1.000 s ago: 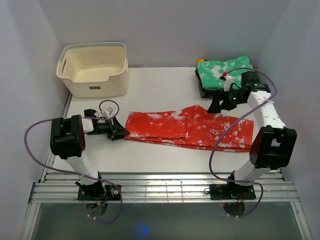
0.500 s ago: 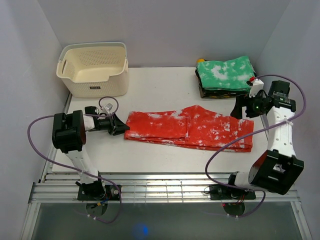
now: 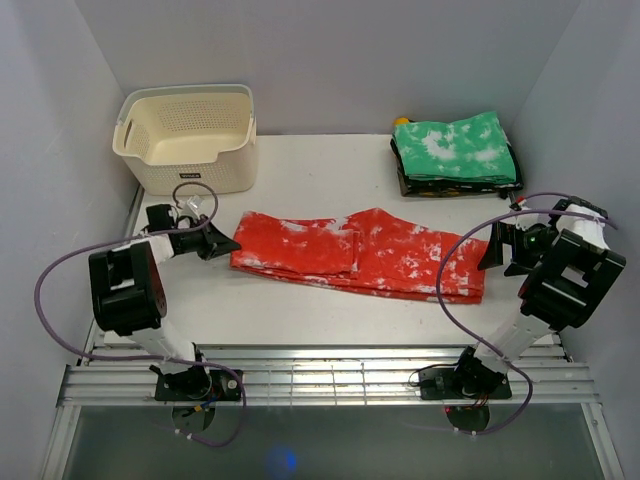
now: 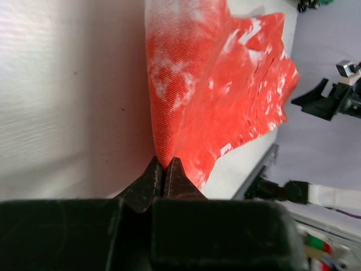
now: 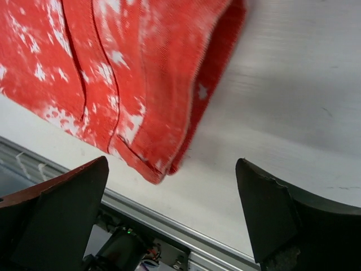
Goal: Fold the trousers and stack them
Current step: Fold the trousers
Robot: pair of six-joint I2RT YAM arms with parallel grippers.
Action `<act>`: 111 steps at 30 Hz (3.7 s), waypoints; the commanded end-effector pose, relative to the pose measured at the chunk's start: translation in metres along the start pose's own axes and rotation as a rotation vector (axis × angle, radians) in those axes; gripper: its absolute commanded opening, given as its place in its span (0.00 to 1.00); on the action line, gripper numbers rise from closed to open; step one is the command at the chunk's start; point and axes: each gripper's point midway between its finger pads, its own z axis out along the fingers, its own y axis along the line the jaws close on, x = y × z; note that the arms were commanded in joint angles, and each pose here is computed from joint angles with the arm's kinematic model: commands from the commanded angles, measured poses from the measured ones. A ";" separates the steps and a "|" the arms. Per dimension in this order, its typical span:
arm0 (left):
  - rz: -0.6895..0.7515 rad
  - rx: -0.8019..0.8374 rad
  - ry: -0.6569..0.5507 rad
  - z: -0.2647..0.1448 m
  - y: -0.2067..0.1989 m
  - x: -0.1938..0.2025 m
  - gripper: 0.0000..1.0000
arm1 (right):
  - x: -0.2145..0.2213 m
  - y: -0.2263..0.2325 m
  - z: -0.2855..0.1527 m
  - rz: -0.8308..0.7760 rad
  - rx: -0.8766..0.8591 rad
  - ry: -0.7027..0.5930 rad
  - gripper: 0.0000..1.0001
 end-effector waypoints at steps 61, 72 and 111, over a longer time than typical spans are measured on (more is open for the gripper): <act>0.610 0.210 0.300 0.234 -0.307 0.195 0.00 | 0.022 0.128 0.122 0.162 -0.483 0.211 0.08; 0.600 0.234 0.350 0.245 -0.320 0.230 0.00 | 0.023 0.132 0.122 0.157 -0.491 0.212 0.08; 0.650 0.359 0.302 0.160 -0.333 0.146 0.82 | -0.038 0.069 0.030 -0.140 -0.187 0.081 0.53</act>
